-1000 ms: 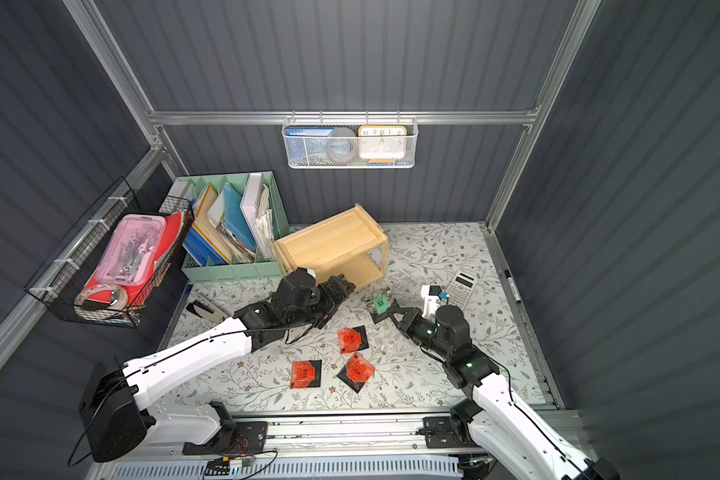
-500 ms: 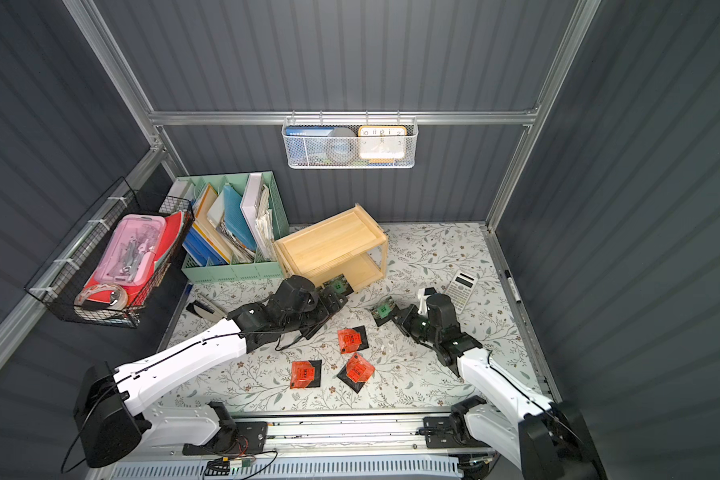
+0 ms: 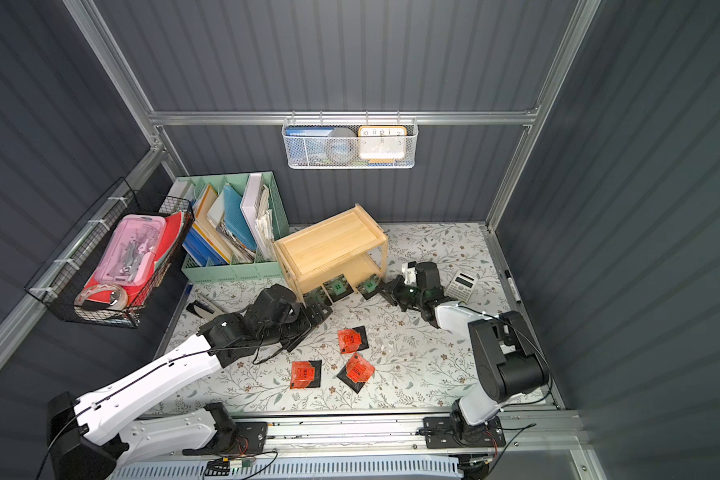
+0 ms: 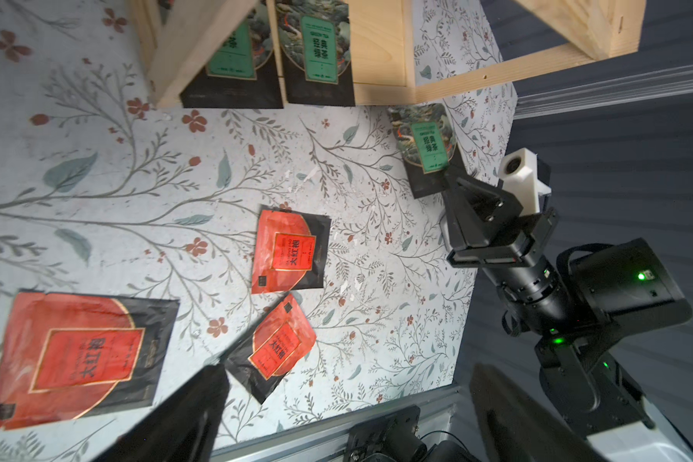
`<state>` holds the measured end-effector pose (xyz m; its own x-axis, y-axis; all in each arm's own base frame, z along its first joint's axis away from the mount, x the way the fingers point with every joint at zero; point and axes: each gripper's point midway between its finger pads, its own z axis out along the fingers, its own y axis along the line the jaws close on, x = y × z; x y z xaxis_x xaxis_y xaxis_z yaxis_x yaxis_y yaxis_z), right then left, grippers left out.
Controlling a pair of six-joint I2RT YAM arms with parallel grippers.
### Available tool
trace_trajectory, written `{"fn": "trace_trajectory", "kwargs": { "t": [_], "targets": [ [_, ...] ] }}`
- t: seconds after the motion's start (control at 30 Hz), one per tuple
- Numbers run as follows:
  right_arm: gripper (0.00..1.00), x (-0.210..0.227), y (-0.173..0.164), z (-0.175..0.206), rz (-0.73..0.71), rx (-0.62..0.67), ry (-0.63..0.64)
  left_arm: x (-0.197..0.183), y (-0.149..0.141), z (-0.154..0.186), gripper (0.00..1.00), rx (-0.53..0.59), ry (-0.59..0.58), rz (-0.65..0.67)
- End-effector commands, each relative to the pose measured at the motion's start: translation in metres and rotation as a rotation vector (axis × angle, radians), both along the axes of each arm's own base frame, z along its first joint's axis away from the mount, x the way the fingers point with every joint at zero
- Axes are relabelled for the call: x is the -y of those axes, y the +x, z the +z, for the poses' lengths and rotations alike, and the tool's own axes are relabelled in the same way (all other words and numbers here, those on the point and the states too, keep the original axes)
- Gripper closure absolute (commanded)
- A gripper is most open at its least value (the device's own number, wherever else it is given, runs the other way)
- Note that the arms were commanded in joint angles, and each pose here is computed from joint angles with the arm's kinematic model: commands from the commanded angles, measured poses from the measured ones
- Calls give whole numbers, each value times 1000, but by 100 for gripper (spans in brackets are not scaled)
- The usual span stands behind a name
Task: Place the tea bags on the shelf by color
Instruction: Place the tea bag on the shelf.
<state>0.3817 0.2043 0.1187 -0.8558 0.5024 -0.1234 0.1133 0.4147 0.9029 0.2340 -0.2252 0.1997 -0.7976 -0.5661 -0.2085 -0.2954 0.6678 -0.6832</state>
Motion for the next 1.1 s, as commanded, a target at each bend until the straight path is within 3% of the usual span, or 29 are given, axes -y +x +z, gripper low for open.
{"fn": "trace_trajectory", "kwargs": {
  "t": [0.0,0.5,1.07],
  "targets": [
    [100,-7,18,12,13,45,49,-23,-12,-9,0,-38,59,60],
    [100,-16,60,-10,-19,32,70,-67,-23,-1,0,-11,113,195],
    [100,-21,77,-44,-42,-16,90,-81,-29,-1,0,-14,133,232]
  ]
}}
